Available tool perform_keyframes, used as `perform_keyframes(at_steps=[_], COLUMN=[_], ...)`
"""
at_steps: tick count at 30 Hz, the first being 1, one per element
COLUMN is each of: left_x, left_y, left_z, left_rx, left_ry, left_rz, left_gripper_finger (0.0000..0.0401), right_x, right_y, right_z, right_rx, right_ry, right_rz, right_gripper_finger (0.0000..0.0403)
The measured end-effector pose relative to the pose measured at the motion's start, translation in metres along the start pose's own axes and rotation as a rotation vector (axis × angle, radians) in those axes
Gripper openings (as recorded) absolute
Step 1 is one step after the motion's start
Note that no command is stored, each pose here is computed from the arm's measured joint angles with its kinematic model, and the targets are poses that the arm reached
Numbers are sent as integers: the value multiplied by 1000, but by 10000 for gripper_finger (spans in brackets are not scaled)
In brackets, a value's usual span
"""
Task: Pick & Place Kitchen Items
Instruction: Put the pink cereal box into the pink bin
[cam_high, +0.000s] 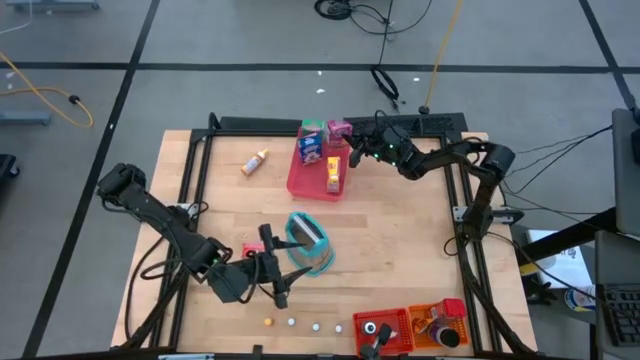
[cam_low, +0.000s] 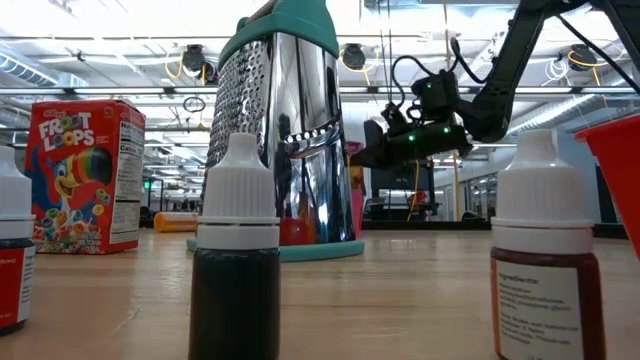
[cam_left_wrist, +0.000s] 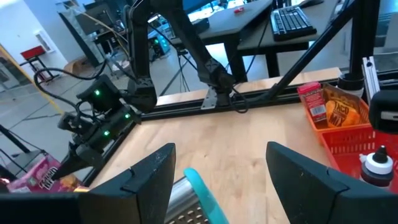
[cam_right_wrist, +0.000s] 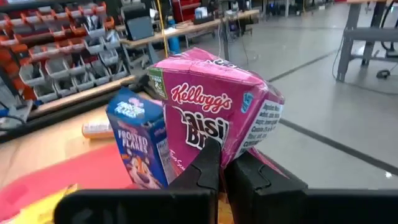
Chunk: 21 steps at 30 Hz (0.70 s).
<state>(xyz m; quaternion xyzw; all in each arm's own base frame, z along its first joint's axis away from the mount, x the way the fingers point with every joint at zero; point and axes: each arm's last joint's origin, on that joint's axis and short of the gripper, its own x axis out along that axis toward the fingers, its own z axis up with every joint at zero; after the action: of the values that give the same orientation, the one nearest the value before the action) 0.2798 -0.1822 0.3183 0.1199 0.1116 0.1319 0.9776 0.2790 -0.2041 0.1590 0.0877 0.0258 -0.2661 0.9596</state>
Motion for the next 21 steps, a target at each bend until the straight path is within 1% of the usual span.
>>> perform_keyframes(at_steps=[2, 4, 21], left_x=[0, 0, 6], left_y=[0, 0, 6], left_z=[0, 0, 0], left_rx=[0, 0, 4], left_ry=[0, 0, 7], left_rz=[0, 0, 23], left_gripper_finger=[253, 253, 253], right_x=[1, 2, 2], right_y=[0, -1, 2], right_z=[-1, -4, -2], right_rx=[-1, 1, 33], right_ry=[-14, 2, -24], right_rz=[2, -1, 12], right_gripper_finger=[4, 4, 4])
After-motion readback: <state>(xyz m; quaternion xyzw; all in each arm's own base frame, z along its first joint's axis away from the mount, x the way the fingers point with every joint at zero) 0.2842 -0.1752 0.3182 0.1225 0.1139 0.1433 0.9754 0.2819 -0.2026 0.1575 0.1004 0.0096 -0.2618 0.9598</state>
